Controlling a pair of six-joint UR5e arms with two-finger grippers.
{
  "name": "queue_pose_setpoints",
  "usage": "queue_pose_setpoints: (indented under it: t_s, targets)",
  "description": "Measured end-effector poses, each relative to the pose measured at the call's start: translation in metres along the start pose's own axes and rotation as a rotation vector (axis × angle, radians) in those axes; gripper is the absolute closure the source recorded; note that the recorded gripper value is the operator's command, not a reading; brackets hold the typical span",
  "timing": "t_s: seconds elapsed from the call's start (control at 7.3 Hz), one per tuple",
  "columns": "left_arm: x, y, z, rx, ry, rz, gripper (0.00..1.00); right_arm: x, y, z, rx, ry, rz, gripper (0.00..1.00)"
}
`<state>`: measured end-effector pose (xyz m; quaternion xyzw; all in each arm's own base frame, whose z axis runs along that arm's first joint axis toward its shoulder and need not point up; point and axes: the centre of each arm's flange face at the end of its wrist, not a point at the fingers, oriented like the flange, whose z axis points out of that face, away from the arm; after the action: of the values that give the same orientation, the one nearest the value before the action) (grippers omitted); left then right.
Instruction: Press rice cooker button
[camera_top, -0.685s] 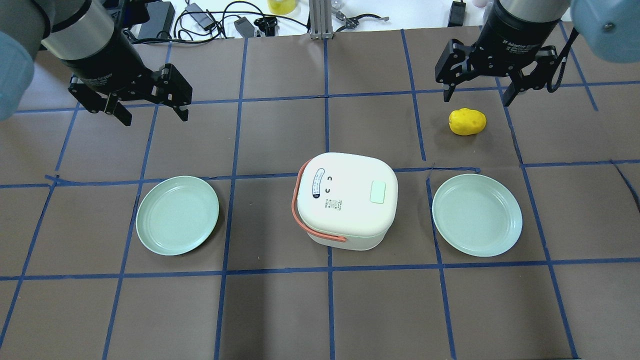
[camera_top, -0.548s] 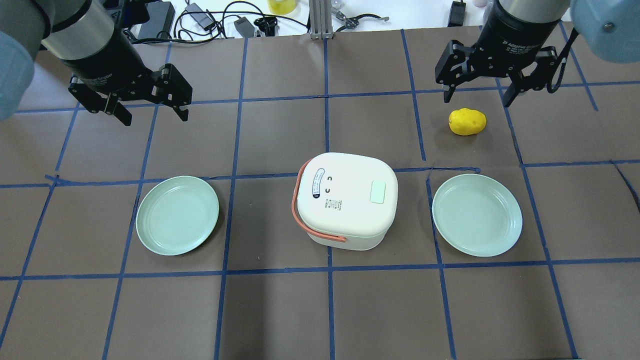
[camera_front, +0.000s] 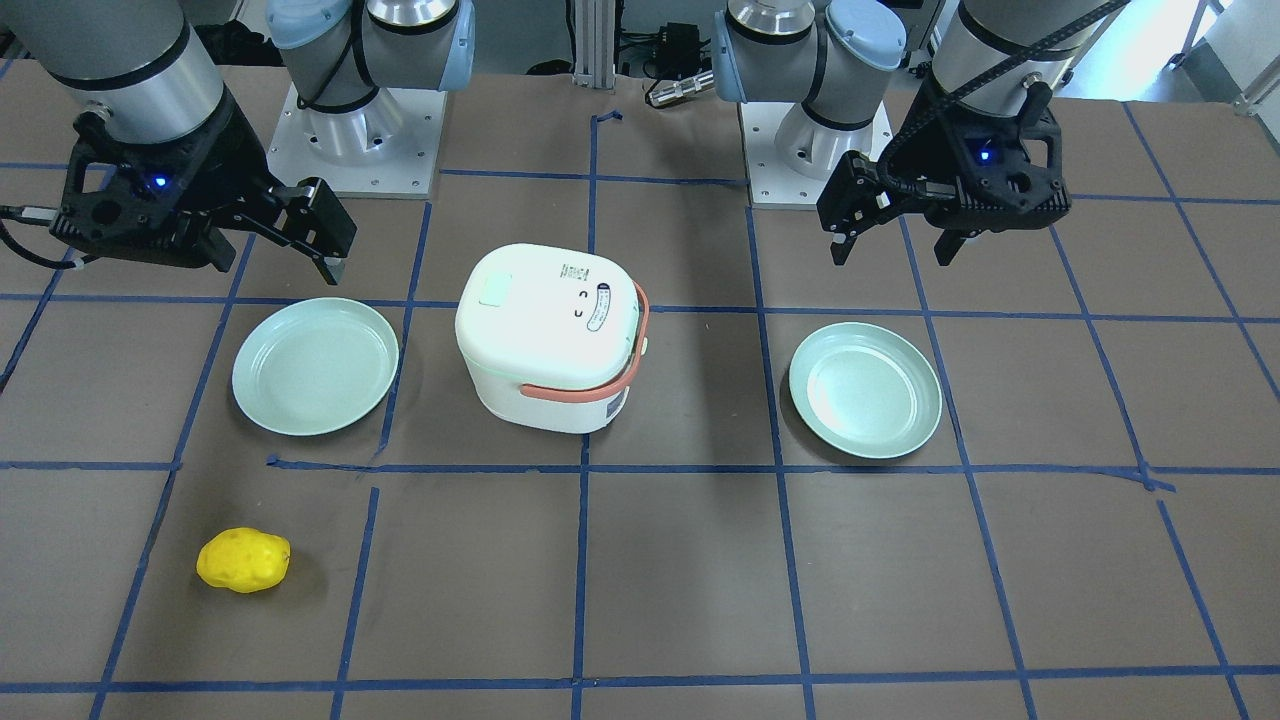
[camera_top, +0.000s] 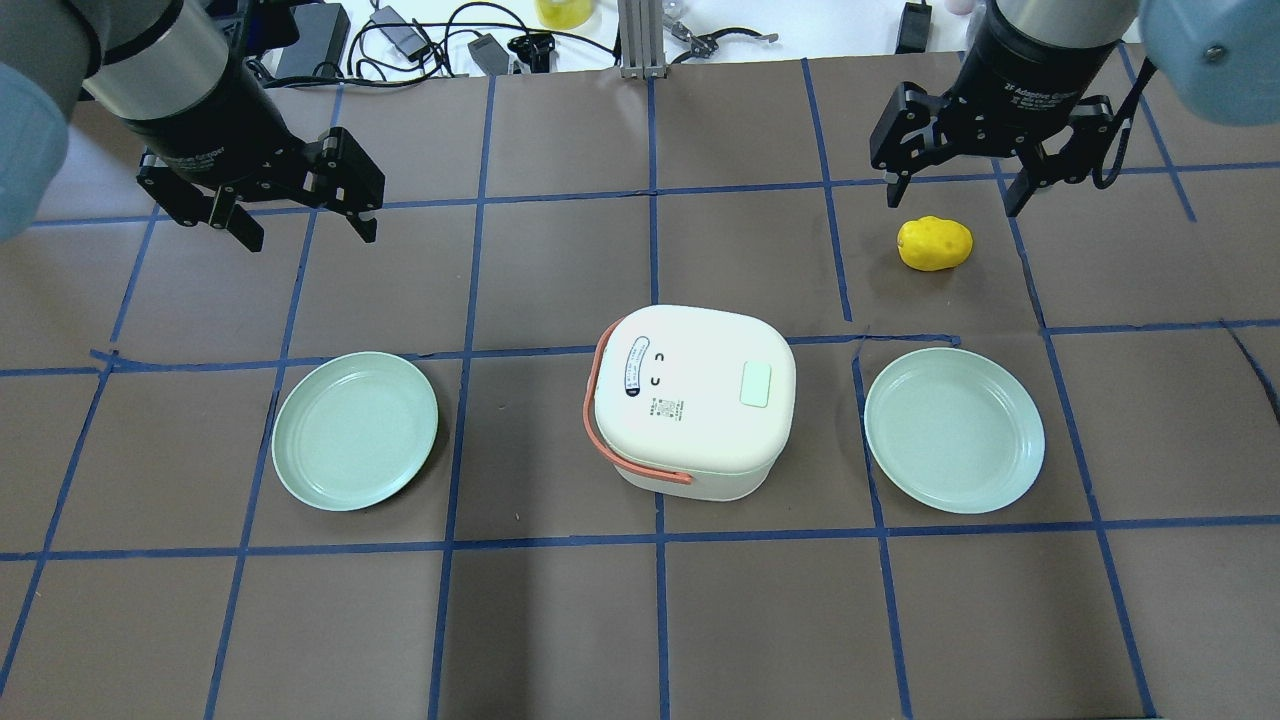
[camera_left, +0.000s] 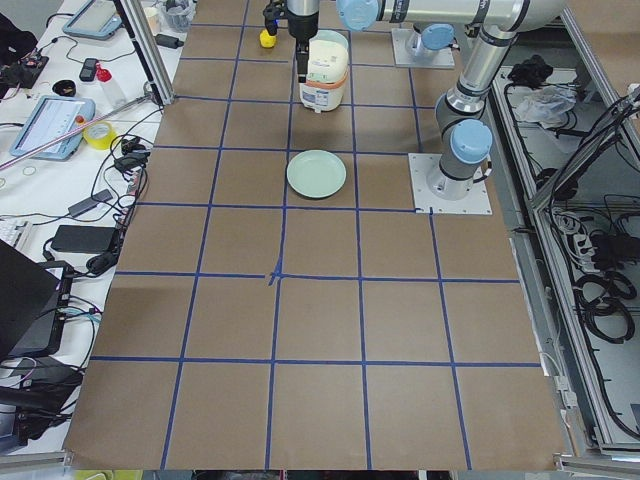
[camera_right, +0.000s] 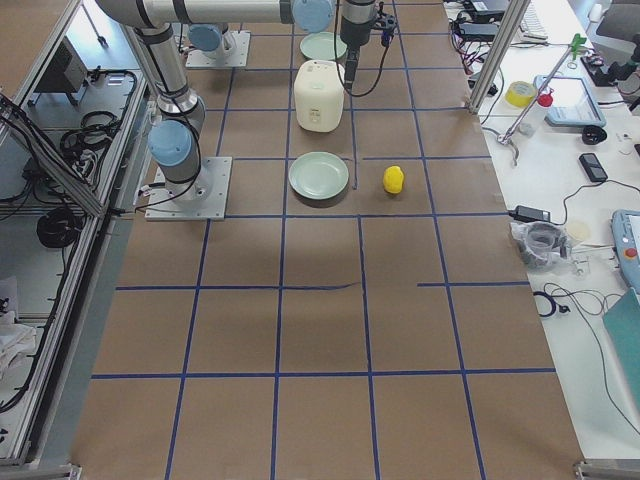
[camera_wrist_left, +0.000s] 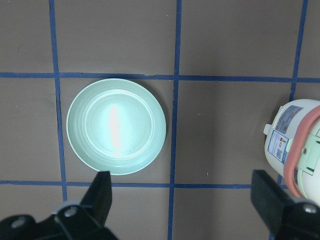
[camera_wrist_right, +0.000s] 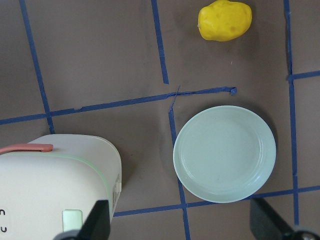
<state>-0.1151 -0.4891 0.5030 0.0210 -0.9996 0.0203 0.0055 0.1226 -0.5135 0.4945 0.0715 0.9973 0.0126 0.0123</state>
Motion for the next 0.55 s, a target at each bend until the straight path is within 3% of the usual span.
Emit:
queue_pose_setpoints:
  t_s: [0.55]
  targets:
    - [0.0000,0.0000,0.0000,0.000,0.000,0.000,0.00,-0.0001,0.0017,-0.0033,0.005,0.003,0.001,0.00]
